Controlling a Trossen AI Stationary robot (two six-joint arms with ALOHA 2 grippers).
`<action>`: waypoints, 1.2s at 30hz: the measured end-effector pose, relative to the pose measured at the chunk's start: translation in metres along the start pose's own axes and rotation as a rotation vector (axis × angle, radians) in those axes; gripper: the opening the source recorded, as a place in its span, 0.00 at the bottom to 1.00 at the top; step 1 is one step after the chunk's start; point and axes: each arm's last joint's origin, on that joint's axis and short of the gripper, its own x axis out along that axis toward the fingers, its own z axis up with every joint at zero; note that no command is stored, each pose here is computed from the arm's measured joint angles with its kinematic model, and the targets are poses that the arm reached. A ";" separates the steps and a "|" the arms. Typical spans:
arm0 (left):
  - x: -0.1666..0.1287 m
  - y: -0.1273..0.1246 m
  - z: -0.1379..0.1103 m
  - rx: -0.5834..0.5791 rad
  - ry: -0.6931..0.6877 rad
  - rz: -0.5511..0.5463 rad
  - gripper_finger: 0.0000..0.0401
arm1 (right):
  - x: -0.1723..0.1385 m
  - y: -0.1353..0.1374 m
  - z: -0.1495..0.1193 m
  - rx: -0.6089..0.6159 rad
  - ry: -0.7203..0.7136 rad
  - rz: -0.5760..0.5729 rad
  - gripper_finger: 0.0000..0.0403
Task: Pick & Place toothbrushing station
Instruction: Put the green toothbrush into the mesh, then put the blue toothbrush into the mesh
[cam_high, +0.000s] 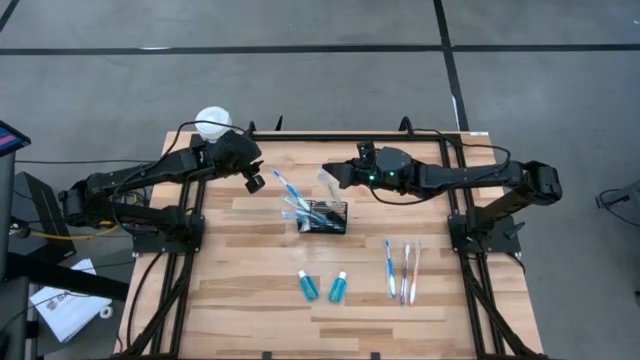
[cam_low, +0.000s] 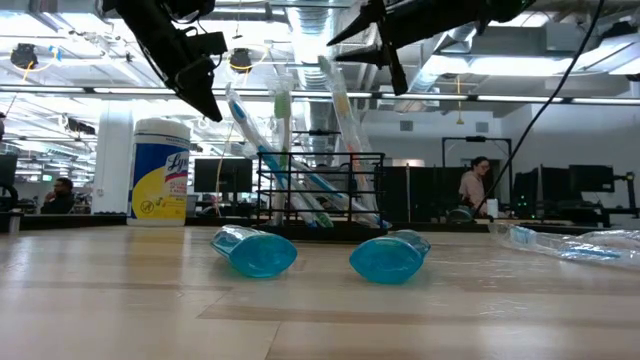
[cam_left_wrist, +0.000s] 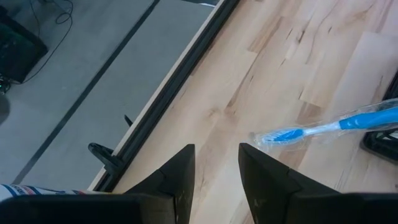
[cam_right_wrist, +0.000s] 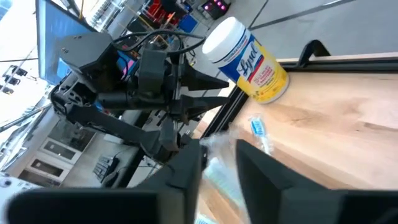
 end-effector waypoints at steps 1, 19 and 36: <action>0.000 0.000 0.000 0.000 0.000 0.000 0.29 | 0.000 0.000 0.000 0.000 -0.010 -0.007 0.26; 0.000 -0.001 0.000 -0.001 -0.003 -0.026 0.29 | -0.002 0.011 0.006 -0.073 -0.107 0.066 0.42; 0.000 -0.001 0.000 0.007 -0.005 -0.027 0.29 | -0.066 0.020 -0.085 0.024 0.447 -0.306 0.46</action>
